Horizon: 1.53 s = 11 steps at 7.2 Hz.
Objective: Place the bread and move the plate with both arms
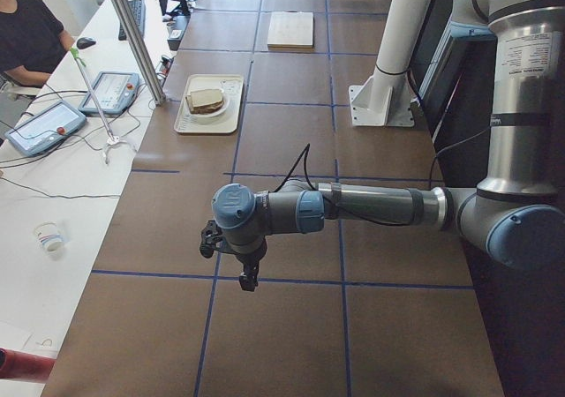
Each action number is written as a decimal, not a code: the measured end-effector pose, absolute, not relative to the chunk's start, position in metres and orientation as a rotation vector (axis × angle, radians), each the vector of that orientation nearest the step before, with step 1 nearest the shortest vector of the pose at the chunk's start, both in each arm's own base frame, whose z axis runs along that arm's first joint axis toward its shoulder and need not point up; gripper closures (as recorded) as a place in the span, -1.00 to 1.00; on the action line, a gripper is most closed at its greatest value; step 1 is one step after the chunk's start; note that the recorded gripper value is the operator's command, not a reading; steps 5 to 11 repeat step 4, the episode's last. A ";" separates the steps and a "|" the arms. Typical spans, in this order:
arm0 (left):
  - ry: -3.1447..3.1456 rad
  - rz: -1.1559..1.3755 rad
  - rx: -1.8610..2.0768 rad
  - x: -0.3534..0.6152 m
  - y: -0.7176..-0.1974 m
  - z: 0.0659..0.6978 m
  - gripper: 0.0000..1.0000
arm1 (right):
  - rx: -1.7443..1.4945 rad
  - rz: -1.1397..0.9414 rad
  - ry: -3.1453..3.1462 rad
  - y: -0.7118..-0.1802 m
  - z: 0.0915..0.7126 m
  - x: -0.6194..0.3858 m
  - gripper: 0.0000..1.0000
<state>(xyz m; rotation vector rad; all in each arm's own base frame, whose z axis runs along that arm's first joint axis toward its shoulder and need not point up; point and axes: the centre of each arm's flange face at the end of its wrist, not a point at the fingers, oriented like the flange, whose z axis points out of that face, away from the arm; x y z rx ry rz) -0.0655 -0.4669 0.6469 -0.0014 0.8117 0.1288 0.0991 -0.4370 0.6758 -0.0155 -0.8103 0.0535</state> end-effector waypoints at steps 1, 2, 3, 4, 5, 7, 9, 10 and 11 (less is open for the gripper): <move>0.812 0.130 -0.002 -0.065 -0.467 0.647 -1.00 | -0.015 0.053 -0.810 -0.437 0.675 0.099 -1.00; 0.812 0.130 -0.001 -0.065 -0.467 0.647 -1.00 | -0.012 0.052 -0.811 -0.437 0.674 0.099 -1.00; 0.812 0.131 -0.002 -0.066 -0.466 0.648 -1.00 | -0.010 0.051 -0.811 -0.438 0.673 0.099 -1.00; 0.811 0.132 -0.004 -0.066 -0.465 0.650 -1.00 | -0.008 0.050 -0.811 -0.439 0.673 0.099 -1.00; 0.811 0.132 -0.004 -0.066 -0.465 0.650 -1.00 | -0.008 0.050 -0.811 -0.439 0.673 0.099 -1.00; 0.811 0.132 -0.004 -0.066 -0.465 0.650 -1.00 | -0.008 0.050 -0.811 -0.439 0.673 0.099 -1.00; 0.811 0.132 -0.004 -0.066 -0.465 0.650 -1.00 | -0.008 0.050 -0.811 -0.439 0.673 0.099 -1.00; 0.811 0.132 -0.004 -0.066 -0.465 0.650 -1.00 | -0.008 0.050 -0.811 -0.439 0.673 0.099 -1.00; 0.811 0.132 -0.004 -0.066 -0.465 0.650 -1.00 | -0.008 0.050 -0.811 -0.439 0.673 0.099 -1.00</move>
